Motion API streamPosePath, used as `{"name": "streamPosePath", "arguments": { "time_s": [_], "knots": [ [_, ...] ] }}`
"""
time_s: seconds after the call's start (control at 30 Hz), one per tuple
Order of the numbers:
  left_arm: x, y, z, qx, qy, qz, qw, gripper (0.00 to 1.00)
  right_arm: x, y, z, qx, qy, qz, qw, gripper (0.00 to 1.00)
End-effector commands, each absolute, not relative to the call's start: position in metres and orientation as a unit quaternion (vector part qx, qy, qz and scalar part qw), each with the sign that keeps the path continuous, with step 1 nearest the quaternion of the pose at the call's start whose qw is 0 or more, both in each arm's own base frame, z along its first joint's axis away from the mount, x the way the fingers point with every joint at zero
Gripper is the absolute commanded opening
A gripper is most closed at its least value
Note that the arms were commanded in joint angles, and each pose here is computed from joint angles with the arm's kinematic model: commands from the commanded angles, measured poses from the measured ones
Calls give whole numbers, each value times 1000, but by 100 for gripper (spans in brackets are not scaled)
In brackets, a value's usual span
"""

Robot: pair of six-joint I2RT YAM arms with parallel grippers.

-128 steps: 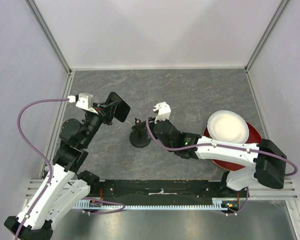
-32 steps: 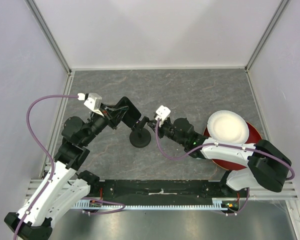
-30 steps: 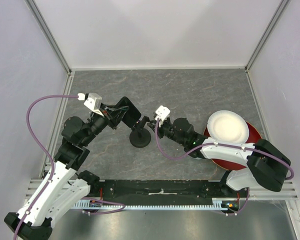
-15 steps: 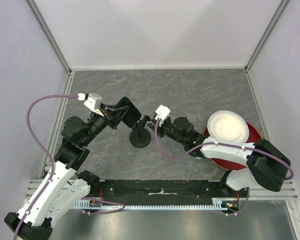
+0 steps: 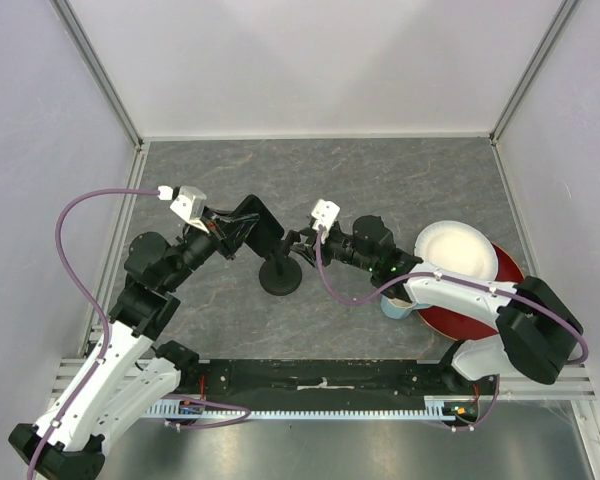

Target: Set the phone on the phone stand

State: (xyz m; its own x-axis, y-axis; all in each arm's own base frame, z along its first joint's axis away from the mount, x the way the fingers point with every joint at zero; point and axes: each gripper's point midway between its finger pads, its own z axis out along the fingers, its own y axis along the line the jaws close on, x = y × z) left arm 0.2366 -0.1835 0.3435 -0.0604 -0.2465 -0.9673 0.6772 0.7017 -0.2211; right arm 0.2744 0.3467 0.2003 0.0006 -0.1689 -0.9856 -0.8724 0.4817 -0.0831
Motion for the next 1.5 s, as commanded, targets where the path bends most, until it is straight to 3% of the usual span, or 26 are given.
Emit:
{"name": "streamPosePath", "arguments": {
  "time_s": [0.0, 0.43, 1.47],
  "knots": [
    [228, -183, 390, 177, 580, -360, 709, 2, 273, 358, 211, -430, 614, 335, 572, 53],
    [228, -185, 389, 180, 580, -362, 707, 2, 279, 358, 215, -422, 609, 343, 577, 37],
    [229, -192, 385, 194, 585, -372, 694, 2, 287, 357, 221, -411, 613, 332, 588, 32]
  ]
}}
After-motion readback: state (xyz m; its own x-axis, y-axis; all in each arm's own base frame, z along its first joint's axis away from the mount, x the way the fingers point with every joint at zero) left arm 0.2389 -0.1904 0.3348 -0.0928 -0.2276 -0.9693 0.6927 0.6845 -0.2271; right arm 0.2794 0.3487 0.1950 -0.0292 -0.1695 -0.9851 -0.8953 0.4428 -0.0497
